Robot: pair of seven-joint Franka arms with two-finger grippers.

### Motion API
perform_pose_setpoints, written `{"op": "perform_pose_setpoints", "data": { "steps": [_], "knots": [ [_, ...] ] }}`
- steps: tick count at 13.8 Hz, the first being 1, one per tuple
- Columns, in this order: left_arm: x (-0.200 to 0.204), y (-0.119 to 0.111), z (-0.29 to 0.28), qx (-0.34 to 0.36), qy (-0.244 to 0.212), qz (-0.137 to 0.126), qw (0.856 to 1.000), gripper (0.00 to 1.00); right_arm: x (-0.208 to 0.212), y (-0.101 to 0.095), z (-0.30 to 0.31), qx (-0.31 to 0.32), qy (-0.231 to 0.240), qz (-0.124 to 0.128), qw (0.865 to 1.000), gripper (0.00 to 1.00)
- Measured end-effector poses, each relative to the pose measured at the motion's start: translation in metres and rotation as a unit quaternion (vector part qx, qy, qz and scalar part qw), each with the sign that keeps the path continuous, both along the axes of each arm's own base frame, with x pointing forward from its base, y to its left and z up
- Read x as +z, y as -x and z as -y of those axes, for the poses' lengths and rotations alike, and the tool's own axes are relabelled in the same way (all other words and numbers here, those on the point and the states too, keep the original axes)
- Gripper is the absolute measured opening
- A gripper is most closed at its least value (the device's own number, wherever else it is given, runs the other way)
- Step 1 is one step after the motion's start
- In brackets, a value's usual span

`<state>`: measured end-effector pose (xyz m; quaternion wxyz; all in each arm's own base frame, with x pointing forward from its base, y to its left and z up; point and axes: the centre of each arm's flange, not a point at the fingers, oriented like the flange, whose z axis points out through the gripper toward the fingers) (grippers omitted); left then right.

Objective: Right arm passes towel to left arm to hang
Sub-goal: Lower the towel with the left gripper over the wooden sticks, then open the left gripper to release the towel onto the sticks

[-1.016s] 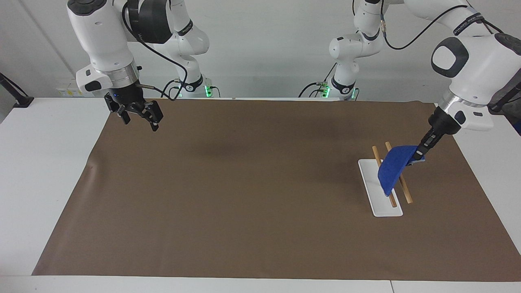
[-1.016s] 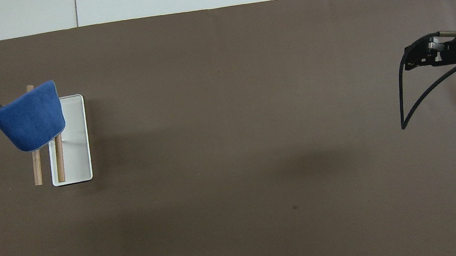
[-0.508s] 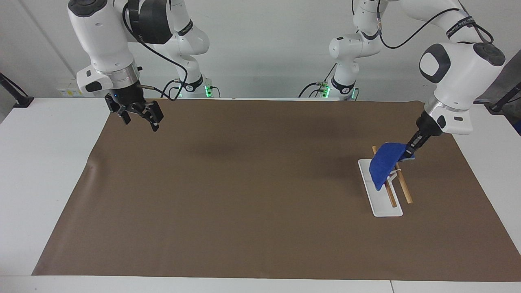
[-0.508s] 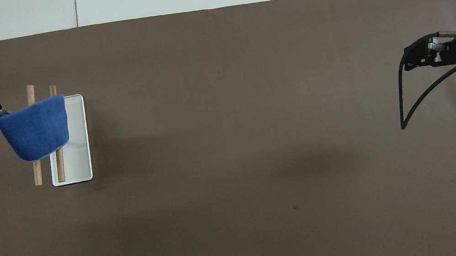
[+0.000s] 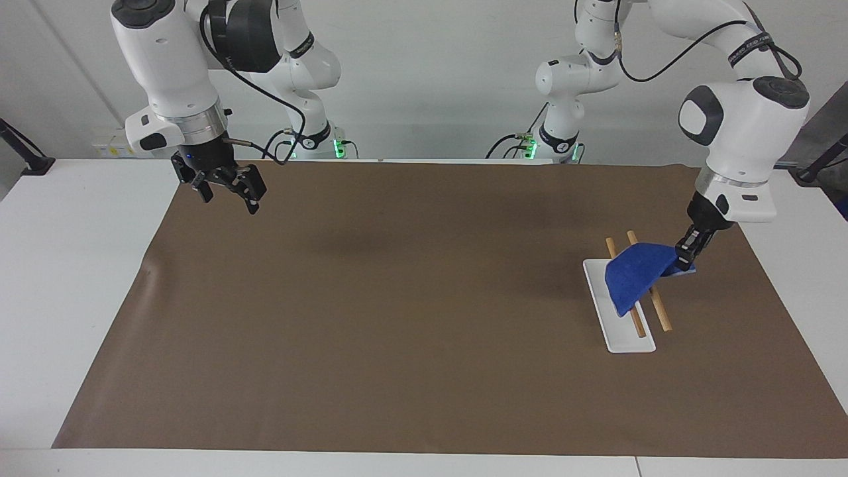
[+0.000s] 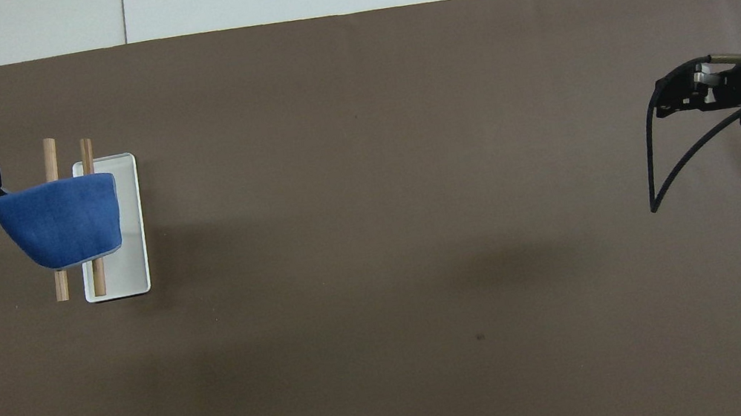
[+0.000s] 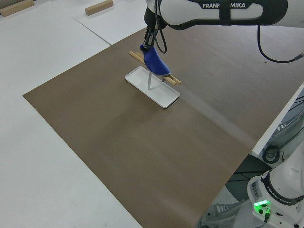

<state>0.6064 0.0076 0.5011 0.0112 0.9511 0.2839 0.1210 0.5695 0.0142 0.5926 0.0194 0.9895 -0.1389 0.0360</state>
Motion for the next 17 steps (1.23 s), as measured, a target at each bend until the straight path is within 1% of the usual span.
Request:
{"op": "perform_pose_setpoints", "data": {
  "steps": [5,9,11,14,17],
  "knots": [
    [-0.009,-0.007,-0.006,-0.014,-0.035,0.011,0.999,0.02,-0.001,0.0,0.0,0.0,0.0,-0.001,1.0,1.0],
    [-0.015,-0.01,-0.007,-0.016,-0.037,0.013,0.999,0.02,-0.002,0.0,0.0,0.0,0.0,-0.001,1.0,1.0],
    [-0.025,-0.012,-0.006,-0.019,-0.035,0.02,0.999,0.02,-0.002,0.0,0.0,0.0,0.0,-0.002,1.0,1.0],
    [-0.044,-0.01,-0.01,-0.019,-0.032,0.038,0.999,0.02,-0.002,0.0,0.0,0.0,0.0,-0.002,1.0,1.0],
    [-0.052,-0.009,-0.022,-0.013,-0.032,0.049,0.998,0.02,-0.002,0.0,0.0,0.0,0.0,-0.002,1.0,1.0]
  ]
}}
